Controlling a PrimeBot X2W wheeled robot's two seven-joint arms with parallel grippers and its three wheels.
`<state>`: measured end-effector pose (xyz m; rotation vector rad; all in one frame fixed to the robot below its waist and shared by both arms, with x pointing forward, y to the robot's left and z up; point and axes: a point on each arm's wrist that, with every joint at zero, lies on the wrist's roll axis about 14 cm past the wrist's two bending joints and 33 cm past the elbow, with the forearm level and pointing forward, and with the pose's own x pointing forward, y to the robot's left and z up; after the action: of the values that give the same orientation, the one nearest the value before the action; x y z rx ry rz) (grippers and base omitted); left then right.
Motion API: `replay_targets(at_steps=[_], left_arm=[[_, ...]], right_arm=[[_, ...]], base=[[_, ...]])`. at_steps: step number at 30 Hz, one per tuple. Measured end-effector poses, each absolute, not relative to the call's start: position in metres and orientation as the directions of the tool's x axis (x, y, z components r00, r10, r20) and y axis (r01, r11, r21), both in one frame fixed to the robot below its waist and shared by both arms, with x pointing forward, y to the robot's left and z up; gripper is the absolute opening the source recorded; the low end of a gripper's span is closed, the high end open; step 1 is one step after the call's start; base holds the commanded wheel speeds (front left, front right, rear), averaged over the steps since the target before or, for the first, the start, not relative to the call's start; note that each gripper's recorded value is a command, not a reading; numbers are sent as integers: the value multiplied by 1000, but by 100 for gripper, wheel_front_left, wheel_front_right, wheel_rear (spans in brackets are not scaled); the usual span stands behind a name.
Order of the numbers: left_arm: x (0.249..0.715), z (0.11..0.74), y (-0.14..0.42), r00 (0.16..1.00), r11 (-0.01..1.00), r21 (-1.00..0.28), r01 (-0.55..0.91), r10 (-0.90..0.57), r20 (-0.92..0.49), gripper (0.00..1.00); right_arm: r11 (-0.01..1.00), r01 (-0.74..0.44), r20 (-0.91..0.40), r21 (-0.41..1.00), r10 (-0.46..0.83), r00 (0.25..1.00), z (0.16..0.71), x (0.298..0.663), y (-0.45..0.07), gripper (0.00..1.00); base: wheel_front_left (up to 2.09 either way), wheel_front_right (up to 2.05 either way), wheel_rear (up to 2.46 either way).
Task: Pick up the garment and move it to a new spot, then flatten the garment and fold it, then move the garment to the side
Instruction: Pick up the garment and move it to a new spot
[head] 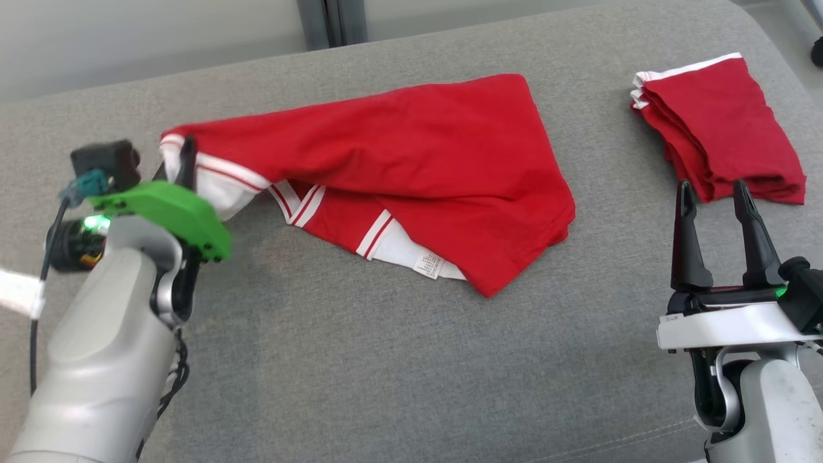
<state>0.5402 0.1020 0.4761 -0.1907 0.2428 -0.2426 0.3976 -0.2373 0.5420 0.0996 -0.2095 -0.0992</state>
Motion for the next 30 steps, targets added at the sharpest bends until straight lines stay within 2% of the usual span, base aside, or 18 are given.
replay_targets(at_steps=[5, 8, 9, 10, 11, 21, 26, 30], left_arm=[[534, 454, 145, 957, 975, -203, 87, -139, -255, 0], [528, 449, 151, 960, 976, -208, 70, -123, -253, 1], [526, 450, 153, 963, 975, -214, 63, -116, -242, 40], [525, 451, 153, 966, 974, -218, 62, -114, -233, 93], [523, 451, 153, 967, 974, -220, 62, -113, -229, 100], [497, 457, 144, 973, 970, -219, 109, -149, -174, 100], [486, 488, 141, 986, 969, -205, 137, -154, -68, 100], [461, 492, 135, 987, 964, -224, 142, -155, -38, 100]], right_arm=[[992, 69, 198, 109, -90, 976, 540, 403, -231, 100], [992, 59, 199, 111, -80, 977, 540, 405, -227, 100], [992, 54, 198, 111, -75, 977, 539, 405, -226, 100], [992, 49, 198, 112, -71, 978, 539, 406, -224, 100], [993, 46, 198, 113, -68, 978, 539, 406, -223, 100], [995, 8, 197, 104, -29, 980, 540, 402, -209, 100], [996, -9, 190, 94, -9, 982, 539, 395, -203, 100], [996, -26, 189, 90, 9, 982, 539, 387, -197, 100]], base=[[0, 0, 0], [0, 0, 0], [0, 0, 0], [0, 0, 0], [0, 0, 0], [0, 0, 0], [0, 0, 0], [0, 0, 0]])
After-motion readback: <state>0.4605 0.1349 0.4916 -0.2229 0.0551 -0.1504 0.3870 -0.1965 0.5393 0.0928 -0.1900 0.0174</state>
